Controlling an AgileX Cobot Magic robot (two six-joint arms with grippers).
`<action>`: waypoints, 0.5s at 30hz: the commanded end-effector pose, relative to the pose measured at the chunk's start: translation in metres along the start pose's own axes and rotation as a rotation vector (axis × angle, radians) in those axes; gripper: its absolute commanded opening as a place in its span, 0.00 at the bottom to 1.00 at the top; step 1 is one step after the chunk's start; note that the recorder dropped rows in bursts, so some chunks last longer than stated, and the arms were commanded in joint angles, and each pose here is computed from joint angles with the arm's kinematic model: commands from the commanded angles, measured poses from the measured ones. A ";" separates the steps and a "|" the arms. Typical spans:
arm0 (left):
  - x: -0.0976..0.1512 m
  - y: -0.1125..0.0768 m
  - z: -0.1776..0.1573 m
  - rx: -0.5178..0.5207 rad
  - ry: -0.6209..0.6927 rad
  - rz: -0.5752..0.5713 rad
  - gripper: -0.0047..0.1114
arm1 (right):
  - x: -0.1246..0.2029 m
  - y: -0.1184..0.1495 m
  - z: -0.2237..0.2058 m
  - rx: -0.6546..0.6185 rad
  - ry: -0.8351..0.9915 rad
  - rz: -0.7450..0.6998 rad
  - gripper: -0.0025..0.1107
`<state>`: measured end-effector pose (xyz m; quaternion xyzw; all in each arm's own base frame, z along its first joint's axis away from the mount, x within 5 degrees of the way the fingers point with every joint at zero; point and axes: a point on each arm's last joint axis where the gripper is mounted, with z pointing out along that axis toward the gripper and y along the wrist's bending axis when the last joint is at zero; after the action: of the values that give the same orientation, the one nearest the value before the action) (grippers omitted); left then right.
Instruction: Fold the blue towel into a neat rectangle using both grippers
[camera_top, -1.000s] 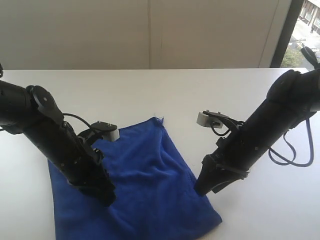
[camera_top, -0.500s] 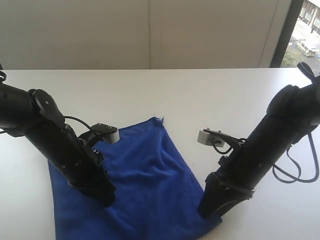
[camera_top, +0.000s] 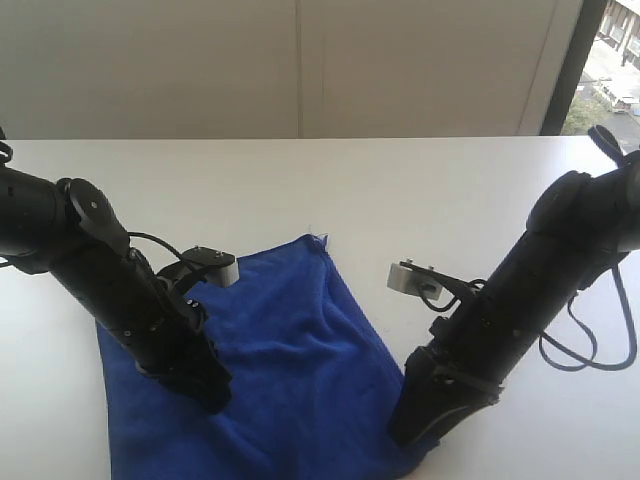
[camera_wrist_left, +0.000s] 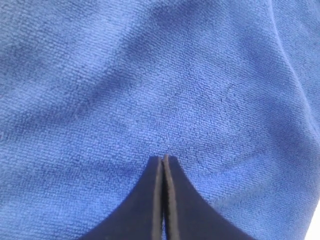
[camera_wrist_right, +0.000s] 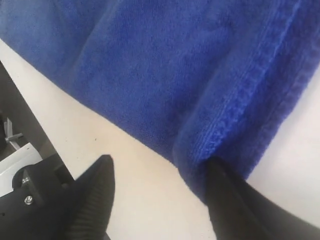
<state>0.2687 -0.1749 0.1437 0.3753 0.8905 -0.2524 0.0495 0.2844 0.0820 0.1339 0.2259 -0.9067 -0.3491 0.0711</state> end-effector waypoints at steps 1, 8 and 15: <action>0.001 -0.003 0.001 0.022 0.006 -0.006 0.04 | -0.002 -0.002 0.002 0.015 -0.025 -0.004 0.48; 0.001 -0.003 0.001 0.020 0.004 -0.001 0.04 | -0.008 -0.007 0.001 0.069 -0.098 0.009 0.48; 0.001 -0.003 0.001 0.020 0.004 0.003 0.04 | -0.004 -0.001 0.002 0.001 -0.046 0.045 0.48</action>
<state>0.2689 -0.1748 0.1436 0.3769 0.8899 -0.2518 0.0511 0.2932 0.0820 0.1310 0.2024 -0.9209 -0.3319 0.0302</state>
